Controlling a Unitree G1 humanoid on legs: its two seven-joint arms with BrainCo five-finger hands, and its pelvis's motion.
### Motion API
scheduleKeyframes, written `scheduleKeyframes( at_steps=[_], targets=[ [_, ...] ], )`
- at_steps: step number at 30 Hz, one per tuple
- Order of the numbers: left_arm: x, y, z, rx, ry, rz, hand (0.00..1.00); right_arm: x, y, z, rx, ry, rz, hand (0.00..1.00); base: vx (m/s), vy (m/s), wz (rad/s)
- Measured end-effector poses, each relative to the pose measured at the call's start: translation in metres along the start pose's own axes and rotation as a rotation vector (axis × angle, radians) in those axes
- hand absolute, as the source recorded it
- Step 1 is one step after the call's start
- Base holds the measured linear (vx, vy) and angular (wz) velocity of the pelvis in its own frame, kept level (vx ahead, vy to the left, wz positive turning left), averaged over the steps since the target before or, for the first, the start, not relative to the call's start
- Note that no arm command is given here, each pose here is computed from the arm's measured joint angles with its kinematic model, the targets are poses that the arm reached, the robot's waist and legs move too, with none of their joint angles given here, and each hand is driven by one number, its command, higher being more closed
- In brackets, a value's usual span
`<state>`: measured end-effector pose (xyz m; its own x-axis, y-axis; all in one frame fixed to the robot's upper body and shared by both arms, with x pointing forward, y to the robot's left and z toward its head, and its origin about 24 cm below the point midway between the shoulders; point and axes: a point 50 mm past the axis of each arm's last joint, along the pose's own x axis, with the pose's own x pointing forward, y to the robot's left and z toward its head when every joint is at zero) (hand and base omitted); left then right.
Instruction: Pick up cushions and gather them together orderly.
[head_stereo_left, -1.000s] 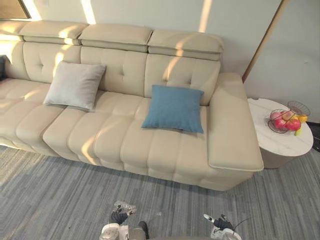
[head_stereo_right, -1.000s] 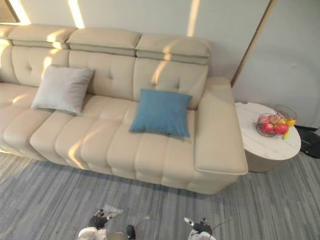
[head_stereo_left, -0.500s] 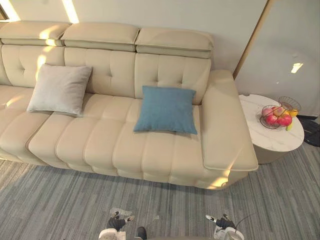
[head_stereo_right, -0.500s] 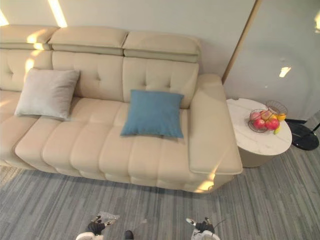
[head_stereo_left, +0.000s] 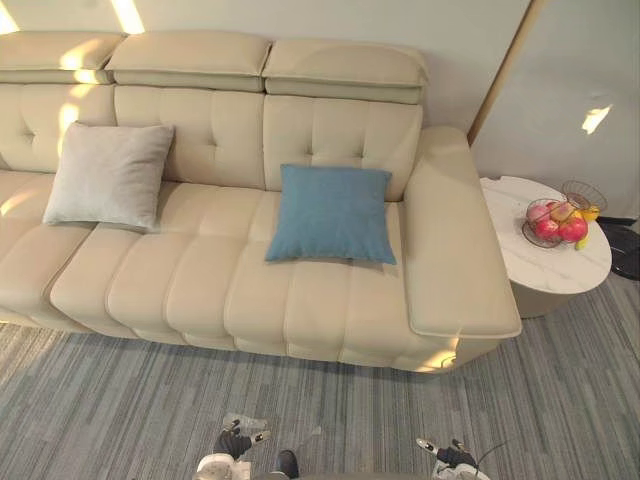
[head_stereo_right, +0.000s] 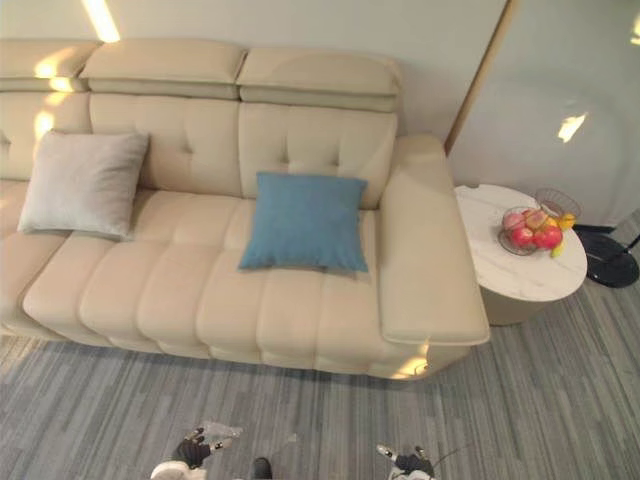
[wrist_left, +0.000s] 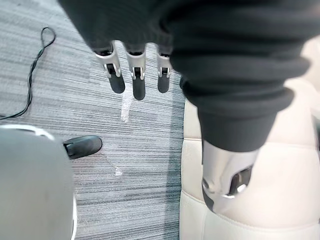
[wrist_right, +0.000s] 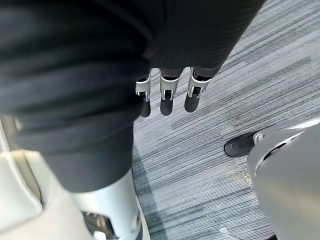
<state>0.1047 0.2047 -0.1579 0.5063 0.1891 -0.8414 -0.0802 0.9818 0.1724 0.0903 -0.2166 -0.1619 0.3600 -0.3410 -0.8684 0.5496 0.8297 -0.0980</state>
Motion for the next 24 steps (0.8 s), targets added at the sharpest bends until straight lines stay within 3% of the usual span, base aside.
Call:
scheduleKeyframes(
  at_steps=[10, 17, 24],
  targets=[
    [0.001, -0.007, 0.002, 0.073, 0.003, -0.045, 0.00, 0.000, -0.007, 0.006, 0.031, -0.029, -0.026, 0.00, -0.09, -0.048, -0.51],
    [0.001, -0.005, 0.002, 0.045, 0.003, -0.035, 0.00, 0.005, -0.017, 0.027, -0.051, -0.084, -0.049, 0.00, -0.08, -0.008, -1.21],
    [0.002, 0.005, 0.007, 0.020, -0.011, -0.002, 0.00, 0.002, 0.026, 0.033, -0.098, -0.111, 0.066, 0.00, -0.01, 0.014, -1.50]
  ],
)
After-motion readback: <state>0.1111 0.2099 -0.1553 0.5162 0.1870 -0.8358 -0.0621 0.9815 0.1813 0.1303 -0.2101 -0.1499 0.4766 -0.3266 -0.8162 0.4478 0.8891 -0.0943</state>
